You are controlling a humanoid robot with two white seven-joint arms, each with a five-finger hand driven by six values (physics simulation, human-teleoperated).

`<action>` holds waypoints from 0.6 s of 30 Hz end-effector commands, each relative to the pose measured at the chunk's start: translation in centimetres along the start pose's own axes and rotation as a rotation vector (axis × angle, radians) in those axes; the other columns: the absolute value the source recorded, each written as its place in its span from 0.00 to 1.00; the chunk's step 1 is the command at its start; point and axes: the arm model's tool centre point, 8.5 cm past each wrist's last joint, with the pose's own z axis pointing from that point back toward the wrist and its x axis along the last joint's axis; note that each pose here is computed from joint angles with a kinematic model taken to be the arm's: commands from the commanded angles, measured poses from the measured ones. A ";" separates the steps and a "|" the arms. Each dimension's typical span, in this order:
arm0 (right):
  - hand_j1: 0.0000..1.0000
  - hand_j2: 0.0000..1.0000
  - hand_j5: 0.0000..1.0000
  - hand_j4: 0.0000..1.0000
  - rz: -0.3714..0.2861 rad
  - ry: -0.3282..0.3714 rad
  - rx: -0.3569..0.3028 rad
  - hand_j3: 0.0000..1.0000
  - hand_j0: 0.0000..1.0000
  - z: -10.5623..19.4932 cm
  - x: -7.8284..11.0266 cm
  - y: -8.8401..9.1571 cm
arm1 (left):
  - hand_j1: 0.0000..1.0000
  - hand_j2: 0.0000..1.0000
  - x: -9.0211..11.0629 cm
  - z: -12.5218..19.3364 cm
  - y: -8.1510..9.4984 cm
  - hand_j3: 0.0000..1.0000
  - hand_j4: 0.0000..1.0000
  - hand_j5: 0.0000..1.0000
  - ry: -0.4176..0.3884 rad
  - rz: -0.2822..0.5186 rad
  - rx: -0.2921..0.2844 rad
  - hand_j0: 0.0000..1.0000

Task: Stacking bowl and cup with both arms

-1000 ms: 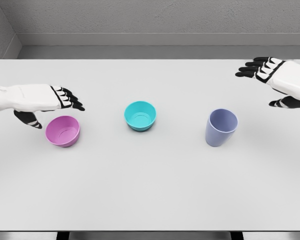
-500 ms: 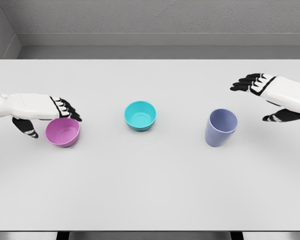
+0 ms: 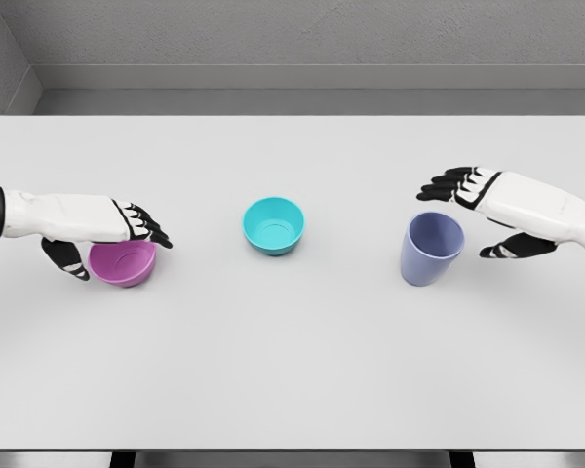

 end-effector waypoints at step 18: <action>1.00 1.00 1.00 1.00 -0.029 -0.026 0.014 1.00 1.00 -1.0 0.5 1.3 | 1.00 1.00 -0.9 -1.2 -0.9 1.00 1.00 1.00 0.005 0.047 -0.002 1.00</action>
